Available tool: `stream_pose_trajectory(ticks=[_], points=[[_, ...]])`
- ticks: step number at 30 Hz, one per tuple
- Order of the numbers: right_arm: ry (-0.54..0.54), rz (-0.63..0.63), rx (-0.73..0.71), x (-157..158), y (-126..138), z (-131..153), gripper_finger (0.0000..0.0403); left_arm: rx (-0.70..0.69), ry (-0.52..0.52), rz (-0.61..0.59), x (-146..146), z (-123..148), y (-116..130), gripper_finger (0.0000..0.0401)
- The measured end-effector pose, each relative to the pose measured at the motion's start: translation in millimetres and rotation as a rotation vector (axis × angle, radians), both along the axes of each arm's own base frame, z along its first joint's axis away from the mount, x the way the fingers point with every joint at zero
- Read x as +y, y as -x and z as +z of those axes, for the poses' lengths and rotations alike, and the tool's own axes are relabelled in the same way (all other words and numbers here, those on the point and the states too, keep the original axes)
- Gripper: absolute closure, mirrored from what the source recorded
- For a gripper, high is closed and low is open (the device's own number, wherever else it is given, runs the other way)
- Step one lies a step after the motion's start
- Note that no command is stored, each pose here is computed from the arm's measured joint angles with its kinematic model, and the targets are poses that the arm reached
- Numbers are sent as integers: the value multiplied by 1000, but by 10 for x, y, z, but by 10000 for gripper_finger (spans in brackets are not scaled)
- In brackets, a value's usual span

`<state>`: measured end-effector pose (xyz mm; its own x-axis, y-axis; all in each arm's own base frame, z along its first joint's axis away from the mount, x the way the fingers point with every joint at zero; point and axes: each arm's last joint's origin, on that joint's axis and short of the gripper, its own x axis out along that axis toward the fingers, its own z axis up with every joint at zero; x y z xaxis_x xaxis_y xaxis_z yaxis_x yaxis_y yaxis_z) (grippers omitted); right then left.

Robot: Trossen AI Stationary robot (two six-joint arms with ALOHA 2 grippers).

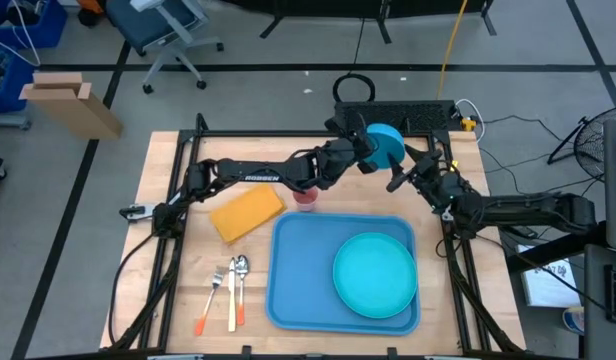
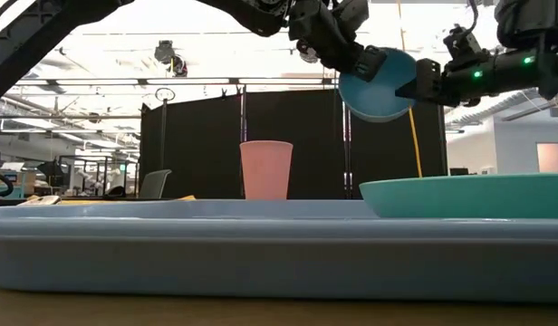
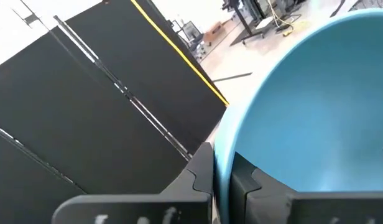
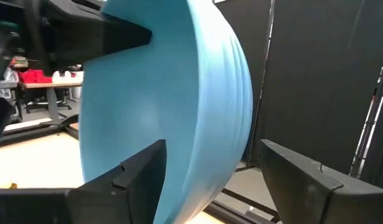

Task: Set up tray
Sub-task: Put the blue bowl on the blue plate

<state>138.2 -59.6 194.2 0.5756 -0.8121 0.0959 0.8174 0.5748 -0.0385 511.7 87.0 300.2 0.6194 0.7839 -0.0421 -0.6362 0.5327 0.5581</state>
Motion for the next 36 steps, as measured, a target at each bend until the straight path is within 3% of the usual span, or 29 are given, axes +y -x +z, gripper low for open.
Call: stream_pose_trajectory(ticks=[6,14,18,28,36], points=[[0,29,-3,-20,-22,-12,195,17,3,-1,-22,-16,-2,395],[-10,-41,-43,-37,-2,15,364,8,9,7,-37,-16,-2,394],[-8,-51,-35,-38,-1,12,370,12,12,10,-39,-22,-1,384],[17,-16,49,-32,-7,-21,402,239,-158,-66,-459,-38,-44,221],[-8,50,111,-13,-7,-44,402,435,-309,38,-970,127,70,138]])
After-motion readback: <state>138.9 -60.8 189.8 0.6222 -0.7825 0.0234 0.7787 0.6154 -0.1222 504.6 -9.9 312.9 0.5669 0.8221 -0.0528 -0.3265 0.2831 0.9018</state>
